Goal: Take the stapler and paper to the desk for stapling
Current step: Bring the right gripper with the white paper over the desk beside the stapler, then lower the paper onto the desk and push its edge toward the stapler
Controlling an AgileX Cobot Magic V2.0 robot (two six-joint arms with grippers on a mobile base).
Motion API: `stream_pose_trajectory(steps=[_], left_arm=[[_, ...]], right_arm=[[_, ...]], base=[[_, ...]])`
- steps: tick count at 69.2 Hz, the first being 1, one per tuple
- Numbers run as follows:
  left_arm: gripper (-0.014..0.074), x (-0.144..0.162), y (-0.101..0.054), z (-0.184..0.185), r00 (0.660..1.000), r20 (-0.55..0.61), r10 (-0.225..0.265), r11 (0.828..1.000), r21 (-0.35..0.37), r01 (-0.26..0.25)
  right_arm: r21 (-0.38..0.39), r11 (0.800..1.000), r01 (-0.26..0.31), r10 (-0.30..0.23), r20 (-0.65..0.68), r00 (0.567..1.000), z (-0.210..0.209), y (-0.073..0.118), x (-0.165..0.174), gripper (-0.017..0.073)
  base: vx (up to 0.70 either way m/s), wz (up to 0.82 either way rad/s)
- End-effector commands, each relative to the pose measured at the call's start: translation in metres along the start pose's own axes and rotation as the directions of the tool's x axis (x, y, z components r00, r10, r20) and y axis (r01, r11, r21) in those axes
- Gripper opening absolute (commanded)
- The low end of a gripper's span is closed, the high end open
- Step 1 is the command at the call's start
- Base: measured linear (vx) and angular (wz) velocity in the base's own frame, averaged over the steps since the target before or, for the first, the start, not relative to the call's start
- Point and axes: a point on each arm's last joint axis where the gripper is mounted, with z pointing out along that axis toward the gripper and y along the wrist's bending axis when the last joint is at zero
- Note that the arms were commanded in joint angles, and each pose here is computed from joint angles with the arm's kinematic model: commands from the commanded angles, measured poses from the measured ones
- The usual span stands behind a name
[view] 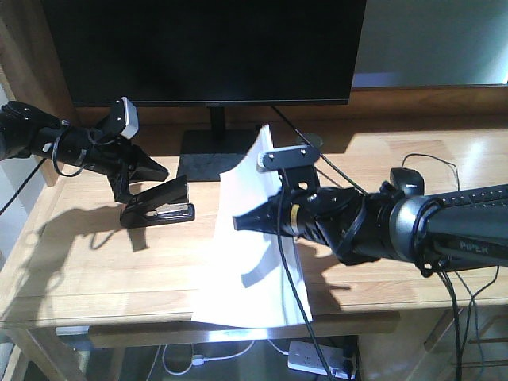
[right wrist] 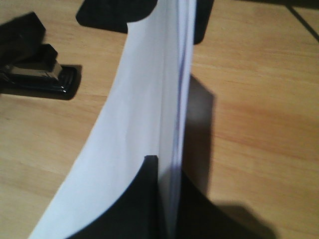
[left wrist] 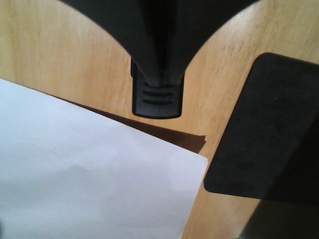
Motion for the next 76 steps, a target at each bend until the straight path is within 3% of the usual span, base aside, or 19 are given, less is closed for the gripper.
stream_pose_trajectory(steps=[1, 43, 63, 76], left_arm=[[-0.0006, -0.036, 0.001, -0.021, 0.996, 0.078, 0.04, 0.998, -0.046, -0.036], [-0.0006, -0.036, 0.001, -0.021, 0.996, 0.078, 0.04, 0.998, -0.046, -0.036], [-0.0006, -0.036, 0.001, -0.021, 0.996, 0.078, 0.04, 0.998, -0.046, -0.036], [-0.0006, -0.036, 0.001, -0.021, 0.996, 0.078, 0.04, 0.998, -0.046, -0.036]], right_arm=[[-0.036, 0.997, 0.07, -0.067, 0.095, 0.993, -0.014, 0.007, -0.03, -0.0002], [-0.098, 0.99, 0.101, -0.092, 0.09, 0.992, -0.004, 0.016, -0.035, -0.0002], [-0.191, 0.976, 0.109, -0.089, 0.108, 0.99, -0.008, 0.027, -0.048, -0.0002], [-0.203, 0.975, 0.094, -0.069, 0.128, 0.989, -0.01, 0.029, -0.057, -0.0002]], base=[[0.0, 0.0], [0.0, 0.0], [0.0, 0.0], [0.0, 0.0]])
